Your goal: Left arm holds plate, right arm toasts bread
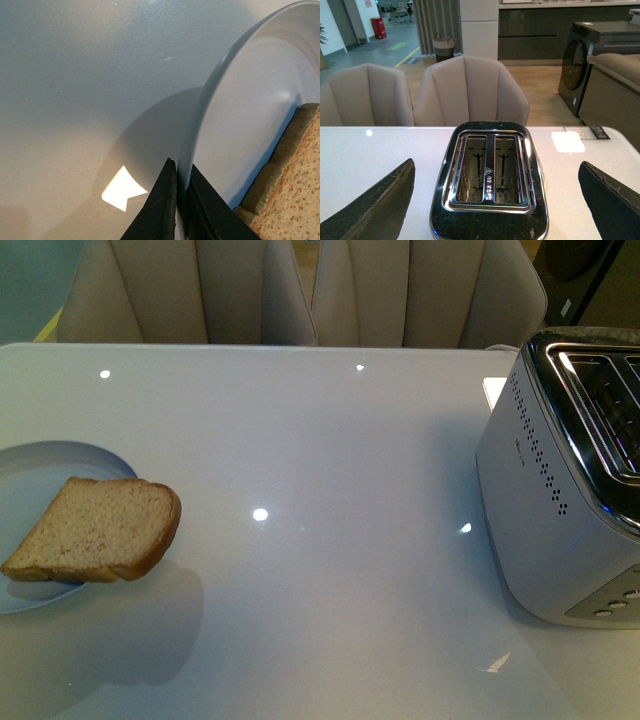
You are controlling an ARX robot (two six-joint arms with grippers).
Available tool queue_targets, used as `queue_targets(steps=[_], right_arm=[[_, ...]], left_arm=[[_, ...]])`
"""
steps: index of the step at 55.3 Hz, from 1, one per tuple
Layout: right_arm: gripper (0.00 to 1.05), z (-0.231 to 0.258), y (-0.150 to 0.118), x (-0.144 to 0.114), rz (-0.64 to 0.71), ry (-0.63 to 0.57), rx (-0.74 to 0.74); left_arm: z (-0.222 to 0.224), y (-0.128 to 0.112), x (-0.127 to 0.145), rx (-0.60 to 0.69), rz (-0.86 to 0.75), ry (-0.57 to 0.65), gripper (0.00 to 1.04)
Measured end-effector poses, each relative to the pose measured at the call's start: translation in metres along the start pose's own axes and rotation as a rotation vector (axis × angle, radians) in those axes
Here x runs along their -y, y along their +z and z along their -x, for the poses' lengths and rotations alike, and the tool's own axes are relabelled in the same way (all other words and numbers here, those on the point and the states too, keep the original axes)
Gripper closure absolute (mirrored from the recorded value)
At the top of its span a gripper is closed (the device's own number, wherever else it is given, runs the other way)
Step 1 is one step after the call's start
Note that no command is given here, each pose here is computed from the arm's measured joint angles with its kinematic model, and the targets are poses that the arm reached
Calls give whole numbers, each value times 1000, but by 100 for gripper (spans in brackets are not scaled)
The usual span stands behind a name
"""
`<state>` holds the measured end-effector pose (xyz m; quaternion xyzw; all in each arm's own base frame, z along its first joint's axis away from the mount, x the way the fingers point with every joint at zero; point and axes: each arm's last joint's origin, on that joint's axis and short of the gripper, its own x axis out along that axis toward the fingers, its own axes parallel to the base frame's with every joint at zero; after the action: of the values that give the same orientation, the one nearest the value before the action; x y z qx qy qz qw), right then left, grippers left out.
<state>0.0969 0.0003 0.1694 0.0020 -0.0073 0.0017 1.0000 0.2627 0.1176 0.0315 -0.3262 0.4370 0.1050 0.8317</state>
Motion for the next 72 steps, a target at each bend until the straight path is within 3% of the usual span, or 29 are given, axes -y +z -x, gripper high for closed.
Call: queue_targets(steps=[14,24,30,37,55,72], right_arm=[[9,0,0,0,0,0,0],[9,0,0,0,0,0,0],[9,0,0,0,0,0,0],[9,0,0,0,0,0,0],[9,0,0,0,0,0,0],[9,0,0,0,0,0,0]], left_arm=[[23,4,36,2,18,-71,101],[42,-1,82,-5,10,-117,101],[52,-8,107,-13,-11,-145,101],[70,-18,155,-14,-55,-202,101],[90,-45,224,-40,-93,-267,101],[103,-67,266,-70,-102,-346,101]])
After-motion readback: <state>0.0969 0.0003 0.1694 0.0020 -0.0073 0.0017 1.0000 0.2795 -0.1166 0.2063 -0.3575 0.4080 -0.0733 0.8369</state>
